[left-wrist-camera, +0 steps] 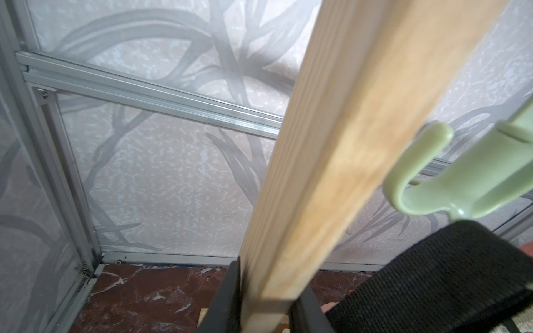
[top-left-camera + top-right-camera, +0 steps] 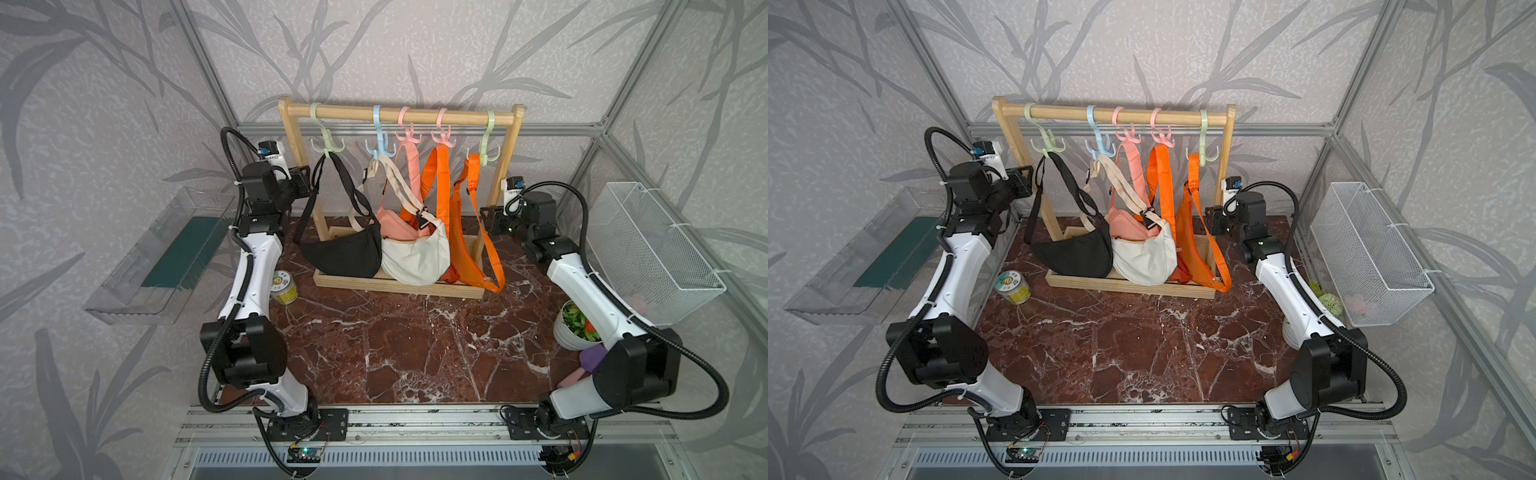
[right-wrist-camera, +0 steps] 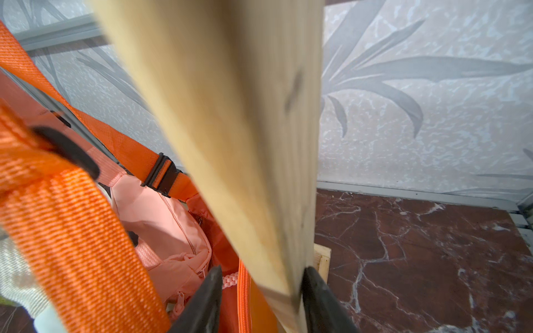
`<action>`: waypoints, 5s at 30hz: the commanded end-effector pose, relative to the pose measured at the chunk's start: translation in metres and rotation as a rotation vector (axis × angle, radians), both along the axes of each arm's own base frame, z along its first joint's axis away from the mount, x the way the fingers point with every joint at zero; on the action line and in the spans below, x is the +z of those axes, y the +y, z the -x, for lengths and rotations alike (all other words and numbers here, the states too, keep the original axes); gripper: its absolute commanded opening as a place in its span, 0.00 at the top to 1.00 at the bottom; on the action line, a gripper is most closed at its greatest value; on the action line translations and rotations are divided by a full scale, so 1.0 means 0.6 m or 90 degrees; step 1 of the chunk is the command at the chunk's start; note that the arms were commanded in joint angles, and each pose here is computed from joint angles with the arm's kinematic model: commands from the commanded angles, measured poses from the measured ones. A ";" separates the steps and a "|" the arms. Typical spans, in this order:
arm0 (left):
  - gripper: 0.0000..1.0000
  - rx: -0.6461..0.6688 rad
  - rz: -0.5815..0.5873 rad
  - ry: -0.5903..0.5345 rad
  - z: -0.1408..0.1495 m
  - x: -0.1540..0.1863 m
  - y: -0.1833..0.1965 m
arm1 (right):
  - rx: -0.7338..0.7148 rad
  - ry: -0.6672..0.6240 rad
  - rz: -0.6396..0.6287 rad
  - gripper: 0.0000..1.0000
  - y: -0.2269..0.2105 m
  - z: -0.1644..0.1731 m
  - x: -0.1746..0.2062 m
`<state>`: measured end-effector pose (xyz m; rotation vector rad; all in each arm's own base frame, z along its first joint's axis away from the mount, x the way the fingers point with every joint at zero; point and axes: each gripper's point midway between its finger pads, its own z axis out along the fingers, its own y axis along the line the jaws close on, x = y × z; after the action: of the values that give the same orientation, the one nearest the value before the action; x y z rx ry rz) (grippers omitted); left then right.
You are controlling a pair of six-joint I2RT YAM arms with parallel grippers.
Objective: Take the bag off the hook
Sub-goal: Adjust the clothesline at the center of the board, then pick up the bag from the hook.
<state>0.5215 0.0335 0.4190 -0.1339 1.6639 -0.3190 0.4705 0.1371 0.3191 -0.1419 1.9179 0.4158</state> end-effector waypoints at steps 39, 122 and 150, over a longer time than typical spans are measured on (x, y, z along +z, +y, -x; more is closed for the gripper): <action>0.38 0.136 0.084 -0.048 0.066 0.099 0.102 | 0.054 -0.092 0.027 0.30 0.079 0.072 0.158; 0.33 -0.421 -0.115 -0.212 0.195 0.165 -0.425 | 0.114 -0.389 0.125 0.87 0.152 0.076 0.420; 0.32 -0.404 -0.100 -0.198 0.123 0.179 -0.450 | -0.056 -0.402 0.221 0.87 0.158 -0.044 0.439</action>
<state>0.4444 -0.2365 0.5150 0.5543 1.4097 -0.6752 0.4991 0.2557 0.5663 -0.4628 1.3604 0.0651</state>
